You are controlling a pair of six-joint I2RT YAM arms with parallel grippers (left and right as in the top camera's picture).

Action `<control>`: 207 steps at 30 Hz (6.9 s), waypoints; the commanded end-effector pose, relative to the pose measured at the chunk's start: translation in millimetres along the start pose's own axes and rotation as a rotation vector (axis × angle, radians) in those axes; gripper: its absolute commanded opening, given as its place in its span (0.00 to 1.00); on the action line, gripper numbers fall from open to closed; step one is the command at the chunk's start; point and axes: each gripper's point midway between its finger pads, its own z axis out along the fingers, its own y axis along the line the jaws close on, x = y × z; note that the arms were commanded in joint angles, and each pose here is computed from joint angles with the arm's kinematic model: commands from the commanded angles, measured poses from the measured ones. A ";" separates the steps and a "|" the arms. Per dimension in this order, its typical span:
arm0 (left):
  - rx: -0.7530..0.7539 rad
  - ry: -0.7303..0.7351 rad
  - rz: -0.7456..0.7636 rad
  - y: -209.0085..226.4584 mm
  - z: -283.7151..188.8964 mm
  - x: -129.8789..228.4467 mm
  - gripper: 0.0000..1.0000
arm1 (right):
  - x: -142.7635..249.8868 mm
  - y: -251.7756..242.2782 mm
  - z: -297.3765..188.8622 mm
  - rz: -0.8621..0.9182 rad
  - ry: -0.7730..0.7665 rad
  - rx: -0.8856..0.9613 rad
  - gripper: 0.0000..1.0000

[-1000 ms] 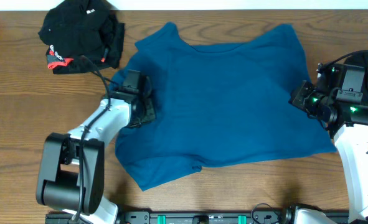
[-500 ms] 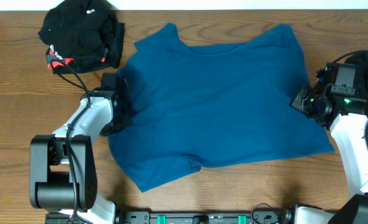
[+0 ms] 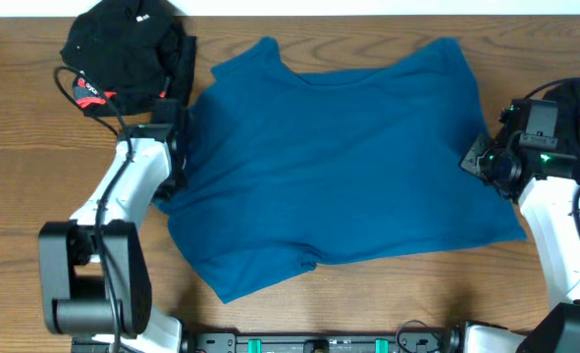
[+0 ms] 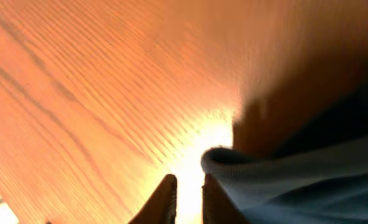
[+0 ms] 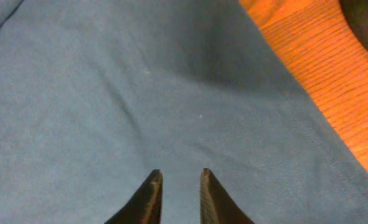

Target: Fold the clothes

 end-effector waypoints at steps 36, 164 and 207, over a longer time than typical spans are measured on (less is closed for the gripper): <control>0.436 0.484 0.090 9.6 -134.3 196.2 0.91 | 30.4 5.6 -3.3 -0.021 0.106 0.036 0.99; 0.535 0.300 -0.061 -55.0 -62.1 181.3 0.97 | 117.4 -99.0 14.1 0.428 0.309 0.336 0.99; 0.664 0.027 0.143 -109.7 -38.2 130.2 0.54 | 141.0 -104.1 1.6 0.449 0.405 0.392 0.99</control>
